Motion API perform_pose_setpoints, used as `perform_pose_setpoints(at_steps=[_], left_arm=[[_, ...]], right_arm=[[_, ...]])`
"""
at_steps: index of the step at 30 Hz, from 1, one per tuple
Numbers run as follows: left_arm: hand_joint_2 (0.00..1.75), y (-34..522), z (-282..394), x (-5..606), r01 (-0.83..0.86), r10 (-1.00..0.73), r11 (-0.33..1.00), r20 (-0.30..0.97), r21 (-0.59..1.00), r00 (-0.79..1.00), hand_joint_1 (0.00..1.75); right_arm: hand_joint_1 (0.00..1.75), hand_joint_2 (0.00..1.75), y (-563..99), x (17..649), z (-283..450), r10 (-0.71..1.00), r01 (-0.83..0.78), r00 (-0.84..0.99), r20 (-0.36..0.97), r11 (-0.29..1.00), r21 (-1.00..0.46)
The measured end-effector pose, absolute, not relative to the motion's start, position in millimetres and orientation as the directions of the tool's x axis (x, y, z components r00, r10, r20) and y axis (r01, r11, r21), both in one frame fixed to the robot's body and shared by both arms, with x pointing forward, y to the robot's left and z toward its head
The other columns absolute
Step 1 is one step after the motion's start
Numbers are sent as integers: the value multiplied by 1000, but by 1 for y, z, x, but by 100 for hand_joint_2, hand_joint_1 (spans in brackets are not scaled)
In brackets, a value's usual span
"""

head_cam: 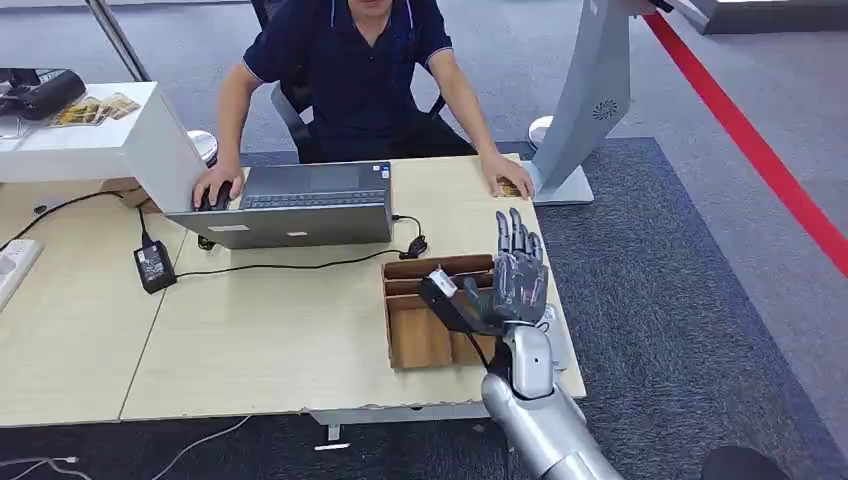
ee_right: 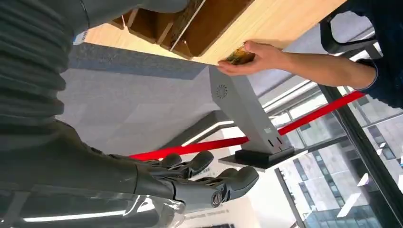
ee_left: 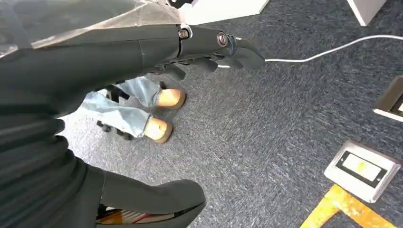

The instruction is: Pass the card to the sensor for recognition and then transmit it.

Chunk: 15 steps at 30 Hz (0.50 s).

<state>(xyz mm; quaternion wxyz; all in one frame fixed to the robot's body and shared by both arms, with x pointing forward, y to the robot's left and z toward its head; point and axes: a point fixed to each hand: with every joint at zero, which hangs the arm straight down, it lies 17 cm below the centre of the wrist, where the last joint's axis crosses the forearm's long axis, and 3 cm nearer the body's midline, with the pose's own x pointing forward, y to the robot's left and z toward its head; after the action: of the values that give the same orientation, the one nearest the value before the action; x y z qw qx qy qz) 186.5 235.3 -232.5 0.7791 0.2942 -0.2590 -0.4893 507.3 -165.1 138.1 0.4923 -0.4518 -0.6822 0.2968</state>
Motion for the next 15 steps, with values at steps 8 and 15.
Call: perform_pose_setpoints(at_steps=[8, 15], left_arm=[[175, 235, -233, 186, 610, -914, 350, 116, 711, 389, 0], [175, 236, -233, 186, 609, -912, 353, 117, 710, 393, 0]], right_arm=[[0, 175, -170, 507, 133, 912, 318, -93, 399, 407, -856], [0, 175, -176, 508, 128, 915, 313, -76, 397, 400, -862]])
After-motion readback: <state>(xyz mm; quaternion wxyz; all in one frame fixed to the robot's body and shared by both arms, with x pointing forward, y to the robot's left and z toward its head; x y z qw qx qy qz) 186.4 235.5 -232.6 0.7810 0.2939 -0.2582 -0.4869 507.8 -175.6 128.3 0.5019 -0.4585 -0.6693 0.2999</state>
